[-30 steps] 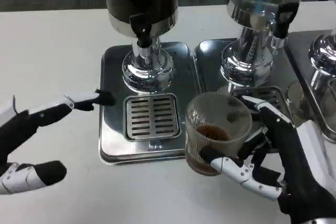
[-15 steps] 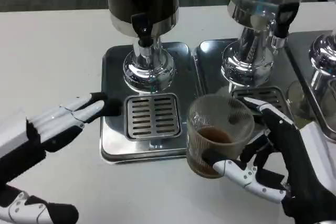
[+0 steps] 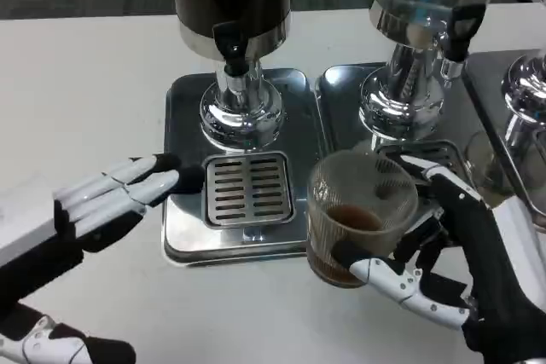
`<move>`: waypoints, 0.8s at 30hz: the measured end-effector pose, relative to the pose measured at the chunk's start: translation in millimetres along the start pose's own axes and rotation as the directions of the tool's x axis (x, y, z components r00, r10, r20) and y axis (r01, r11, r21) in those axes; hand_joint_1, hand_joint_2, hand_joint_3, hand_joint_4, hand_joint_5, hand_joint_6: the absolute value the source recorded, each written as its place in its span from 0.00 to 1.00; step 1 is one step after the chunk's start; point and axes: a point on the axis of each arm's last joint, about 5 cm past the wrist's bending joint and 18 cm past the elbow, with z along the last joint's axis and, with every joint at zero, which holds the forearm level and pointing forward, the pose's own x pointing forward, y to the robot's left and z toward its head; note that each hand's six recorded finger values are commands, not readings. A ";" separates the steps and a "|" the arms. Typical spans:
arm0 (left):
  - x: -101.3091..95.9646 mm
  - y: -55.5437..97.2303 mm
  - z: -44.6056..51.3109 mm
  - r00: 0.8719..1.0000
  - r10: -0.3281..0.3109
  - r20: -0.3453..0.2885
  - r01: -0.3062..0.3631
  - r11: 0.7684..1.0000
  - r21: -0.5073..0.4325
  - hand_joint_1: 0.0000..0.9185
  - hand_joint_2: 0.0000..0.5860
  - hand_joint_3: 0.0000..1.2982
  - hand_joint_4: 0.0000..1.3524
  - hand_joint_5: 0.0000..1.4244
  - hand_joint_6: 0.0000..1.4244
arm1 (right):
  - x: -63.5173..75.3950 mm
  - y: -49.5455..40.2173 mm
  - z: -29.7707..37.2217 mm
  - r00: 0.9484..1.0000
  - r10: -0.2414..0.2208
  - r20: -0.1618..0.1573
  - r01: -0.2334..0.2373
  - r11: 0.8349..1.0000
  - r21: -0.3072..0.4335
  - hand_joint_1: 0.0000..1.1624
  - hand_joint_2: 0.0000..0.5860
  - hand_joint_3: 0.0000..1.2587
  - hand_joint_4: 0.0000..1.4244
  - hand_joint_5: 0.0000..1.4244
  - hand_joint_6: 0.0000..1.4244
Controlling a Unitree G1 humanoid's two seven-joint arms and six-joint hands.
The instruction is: Grasp the cup under the faucet to collect the drink, then remove the cup.
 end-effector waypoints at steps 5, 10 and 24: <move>-0.8 0.3 -0.7 1.000 0.015 -0.006 -0.015 1.000 -0.005 0.00 0.18 0.00 0.00 0.00 0.03 | 0.2 -1.5 1.5 1.000 -0.007 0.008 0.007 1.000 0.000 0.60 0.41 0.47 0.52 0.63 0.71; -0.7 1.1 -1.1 1.000 0.016 -0.006 -0.016 1.000 -0.008 0.00 0.18 0.00 0.00 0.00 0.03 | 0.2 -1.7 1.4 1.000 0.001 0.008 -0.001 1.000 0.000 0.60 0.41 0.47 0.52 0.63 0.71; 1.9 -1.8 -1.4 1.000 0.004 -0.002 -0.004 1.000 -0.016 0.00 0.18 0.01 0.00 0.00 0.03 | 0.4 -3.0 0.7 1.000 -0.005 0.005 0.005 1.000 0.004 0.61 0.41 0.48 0.52 0.63 0.73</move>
